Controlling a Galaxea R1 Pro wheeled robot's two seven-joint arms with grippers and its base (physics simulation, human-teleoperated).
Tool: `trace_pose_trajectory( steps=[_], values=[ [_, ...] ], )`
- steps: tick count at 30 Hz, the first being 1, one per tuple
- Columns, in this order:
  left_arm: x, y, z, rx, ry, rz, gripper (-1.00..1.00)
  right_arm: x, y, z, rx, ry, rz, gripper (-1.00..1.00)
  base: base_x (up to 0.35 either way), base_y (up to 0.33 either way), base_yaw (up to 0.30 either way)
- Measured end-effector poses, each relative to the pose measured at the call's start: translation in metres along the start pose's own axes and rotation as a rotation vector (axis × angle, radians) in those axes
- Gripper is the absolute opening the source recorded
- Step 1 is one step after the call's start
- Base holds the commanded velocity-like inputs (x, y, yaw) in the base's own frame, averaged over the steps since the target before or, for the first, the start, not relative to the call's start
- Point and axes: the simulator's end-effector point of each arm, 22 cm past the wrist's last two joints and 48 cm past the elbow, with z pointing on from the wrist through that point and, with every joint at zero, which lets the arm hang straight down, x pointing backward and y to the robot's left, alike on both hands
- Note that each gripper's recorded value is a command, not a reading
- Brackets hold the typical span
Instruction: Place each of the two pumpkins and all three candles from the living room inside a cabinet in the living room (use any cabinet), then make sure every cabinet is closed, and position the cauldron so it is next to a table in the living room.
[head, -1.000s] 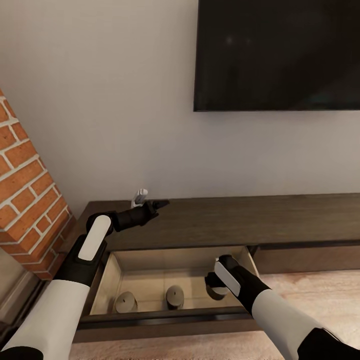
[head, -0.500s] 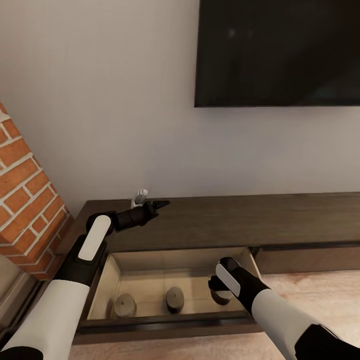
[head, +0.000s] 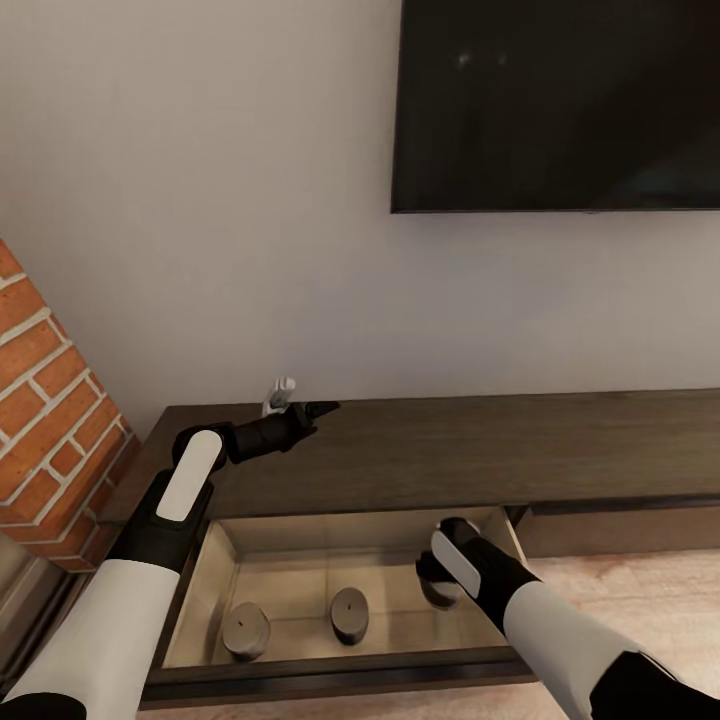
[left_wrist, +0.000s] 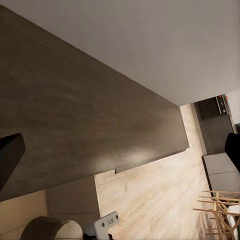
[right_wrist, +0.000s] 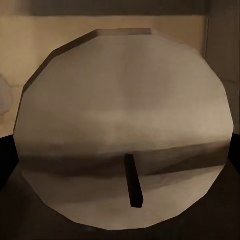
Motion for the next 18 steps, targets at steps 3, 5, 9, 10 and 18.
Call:
trace_pose_trajectory(
  steps=[3, 5, 9, 10, 18],
  values=[
    [0.001, 0.001, 0.000, -0.001, 0.001, -0.002, 1.00, -0.002, -0.001, 0.002, 0.003, -0.019, 0.017, -1.00, 0.000, 0.000, 0.000],
    [0.001, 0.001, 0.000, -0.001, 0.001, -0.002, 1.00, -0.001, -0.003, 0.004, 0.007, -0.020, 0.021, -1.00, 0.000, 0.000, 0.000],
    [0.000, 0.001, 0.000, -0.001, 0.001, -0.002, 1.00, 0.005, -0.008, 0.008, 0.021, -0.012, 0.019, -1.00, 0.000, 0.000, 0.000],
    [0.001, 0.000, 0.000, 0.000, 0.001, -0.002, 1.00, 0.005, -0.009, 0.008, 0.024, -0.012, 0.018, -1.00, 0.000, 0.000, 0.000],
    [0.001, -0.001, 0.001, 0.002, 0.002, -0.001, 1.00, 0.032, -0.019, 0.024, 0.029, 0.052, 0.006, -1.00, 0.000, 0.000, 0.000]
  ],
)
